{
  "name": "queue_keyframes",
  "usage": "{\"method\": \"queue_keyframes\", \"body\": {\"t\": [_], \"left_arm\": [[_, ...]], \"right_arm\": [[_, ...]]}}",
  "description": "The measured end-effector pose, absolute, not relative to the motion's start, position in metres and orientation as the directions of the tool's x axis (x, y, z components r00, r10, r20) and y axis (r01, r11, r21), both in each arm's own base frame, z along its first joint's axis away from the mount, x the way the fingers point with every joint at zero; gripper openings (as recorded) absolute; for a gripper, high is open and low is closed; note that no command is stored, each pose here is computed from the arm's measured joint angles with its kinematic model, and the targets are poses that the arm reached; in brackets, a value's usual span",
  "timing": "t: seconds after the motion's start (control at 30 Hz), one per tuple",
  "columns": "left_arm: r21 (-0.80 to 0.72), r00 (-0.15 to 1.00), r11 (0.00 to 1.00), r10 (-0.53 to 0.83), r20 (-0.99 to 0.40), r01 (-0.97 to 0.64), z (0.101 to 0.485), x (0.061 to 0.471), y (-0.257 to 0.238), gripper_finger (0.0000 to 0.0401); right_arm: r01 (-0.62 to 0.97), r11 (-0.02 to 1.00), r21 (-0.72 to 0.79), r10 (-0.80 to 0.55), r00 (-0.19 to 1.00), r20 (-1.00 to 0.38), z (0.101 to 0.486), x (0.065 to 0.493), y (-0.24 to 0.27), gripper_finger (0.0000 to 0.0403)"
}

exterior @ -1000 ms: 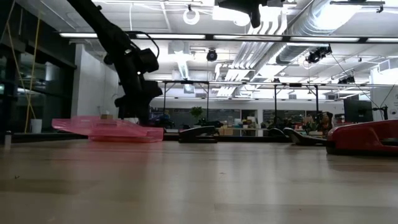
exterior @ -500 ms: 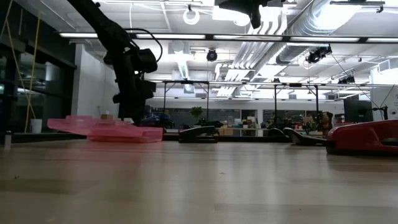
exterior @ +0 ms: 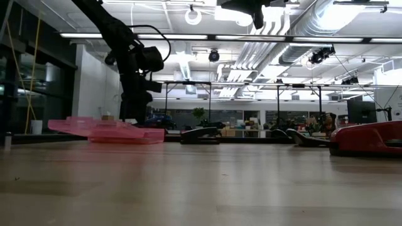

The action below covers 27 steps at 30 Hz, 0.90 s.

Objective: Pack school essentials
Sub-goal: Put the blue pen into the pink supply box

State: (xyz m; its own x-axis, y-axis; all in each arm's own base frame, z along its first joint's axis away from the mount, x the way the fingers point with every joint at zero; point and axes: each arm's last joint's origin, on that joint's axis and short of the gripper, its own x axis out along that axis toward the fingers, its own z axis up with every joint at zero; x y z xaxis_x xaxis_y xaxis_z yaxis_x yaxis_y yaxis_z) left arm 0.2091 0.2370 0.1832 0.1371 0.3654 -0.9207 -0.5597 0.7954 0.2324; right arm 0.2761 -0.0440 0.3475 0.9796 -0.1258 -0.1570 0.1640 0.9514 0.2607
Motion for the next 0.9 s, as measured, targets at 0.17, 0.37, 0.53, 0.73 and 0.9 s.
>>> {"method": "queue_keyframes", "body": {"t": [0.17, 0.37, 0.53, 0.73, 0.9], "left_arm": [[0.242, 0.128, 0.799, 0.368, -0.921, -0.551, 0.183, 0.209, 0.237, 0.0049], [0.248, 0.129, 0.807, 0.369, -0.920, -0.536, 0.183, 0.209, 0.237, 0.0075], [0.242, 0.129, 0.798, 0.369, -0.921, -0.552, 0.183, 0.209, 0.237, 0.0107], [0.244, 0.154, 0.783, 0.394, -0.906, -0.572, 0.199, 0.214, 0.243, 0.0141], [0.179, 0.279, 0.733, 0.456, -0.845, -0.657, 0.220, 0.219, 0.260, 0.0101]], "right_arm": [[0.164, 0.951, 0.264, -0.125, 0.980, -0.157, 0.347, 0.276, -0.044, 0.0113], [0.165, 0.948, 0.271, -0.125, 0.980, -0.157, 0.347, 0.276, -0.044, 0.0113], [0.165, 0.949, 0.270, -0.125, 0.980, -0.157, 0.347, 0.276, -0.044, 0.0113], [0.164, 0.951, 0.263, -0.125, 0.980, -0.157, 0.347, 0.276, -0.044, 0.0113], [0.164, 0.951, 0.261, -0.125, 0.980, -0.157, 0.347, 0.276, -0.044, 0.0113]]}}
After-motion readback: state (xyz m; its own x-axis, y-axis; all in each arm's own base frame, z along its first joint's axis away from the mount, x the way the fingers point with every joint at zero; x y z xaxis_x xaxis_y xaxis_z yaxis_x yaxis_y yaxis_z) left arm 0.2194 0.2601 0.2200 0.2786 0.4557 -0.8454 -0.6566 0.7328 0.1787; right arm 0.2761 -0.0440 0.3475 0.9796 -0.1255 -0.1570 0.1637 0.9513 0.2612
